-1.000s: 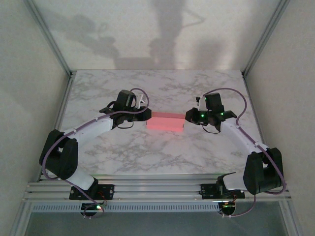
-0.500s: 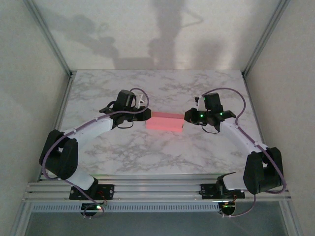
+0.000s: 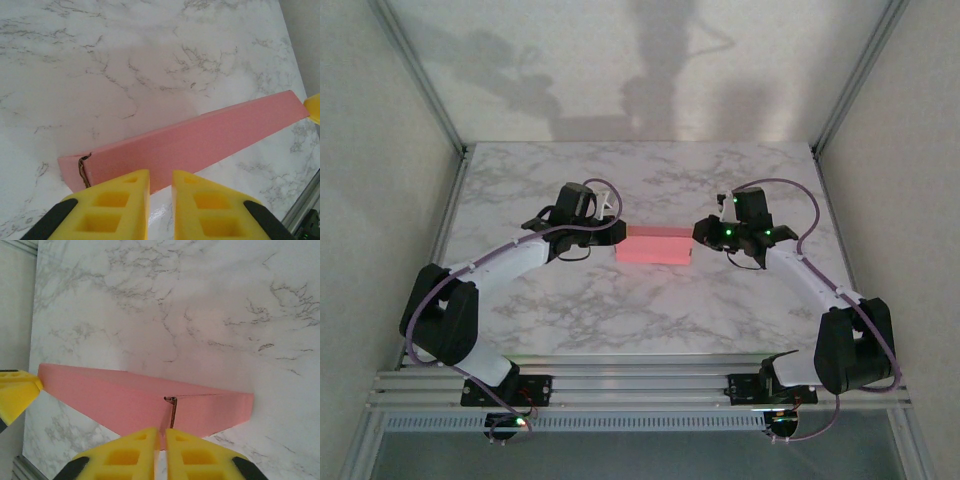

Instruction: Fold the paper box

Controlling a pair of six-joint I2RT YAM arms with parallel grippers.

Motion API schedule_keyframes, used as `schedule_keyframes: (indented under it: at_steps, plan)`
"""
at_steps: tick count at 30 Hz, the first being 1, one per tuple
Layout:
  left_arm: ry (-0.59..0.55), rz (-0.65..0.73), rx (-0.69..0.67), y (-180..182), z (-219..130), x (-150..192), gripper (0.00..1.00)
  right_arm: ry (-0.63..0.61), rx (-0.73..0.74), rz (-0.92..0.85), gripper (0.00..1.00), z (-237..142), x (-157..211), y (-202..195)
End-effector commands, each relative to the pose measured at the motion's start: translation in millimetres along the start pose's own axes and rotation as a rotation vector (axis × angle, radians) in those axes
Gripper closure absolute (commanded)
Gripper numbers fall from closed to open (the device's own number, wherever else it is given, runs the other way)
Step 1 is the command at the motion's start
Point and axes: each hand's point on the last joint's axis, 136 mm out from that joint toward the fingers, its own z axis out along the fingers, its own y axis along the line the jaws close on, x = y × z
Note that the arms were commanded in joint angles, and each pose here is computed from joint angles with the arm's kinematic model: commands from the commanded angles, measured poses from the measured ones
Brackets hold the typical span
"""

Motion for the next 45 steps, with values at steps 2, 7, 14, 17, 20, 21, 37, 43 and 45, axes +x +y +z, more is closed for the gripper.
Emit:
schedule_keyframes:
  at_steps: [2,7,14,17,20,21,37,43,45]
  plan:
    - [0.061,-0.016,0.003,1,3,17,0.8,-0.004,-0.052,-0.001,0.83,0,1,15]
    - [0.06,-0.016,0.002,1,2,18,0.8,-0.013,-0.054,-0.003,0.77,-4,-1,14]
    - [0.058,-0.015,0.004,0,2,16,0.8,-0.019,-0.045,-0.027,0.76,-7,-2,14]
    - [0.056,-0.013,0.002,0,2,16,0.8,-0.038,-0.003,-0.046,0.8,-13,-5,10]
    - [0.057,-0.014,0.002,0,2,15,0.8,-0.065,0.073,-0.053,0.8,-21,-9,1]
    - [0.058,-0.015,0.001,1,2,16,0.8,-0.071,0.078,-0.053,0.8,-23,-9,0]
    - [0.062,-0.02,-0.001,2,2,19,0.81,-0.003,0.047,-0.077,0.85,-6,2,10]
    - [0.061,-0.018,-0.003,2,2,19,0.81,0.003,0.119,-0.101,0.87,-6,4,0]
    - [0.061,-0.019,-0.002,2,2,19,0.81,-0.002,0.125,-0.108,0.87,-7,3,0]
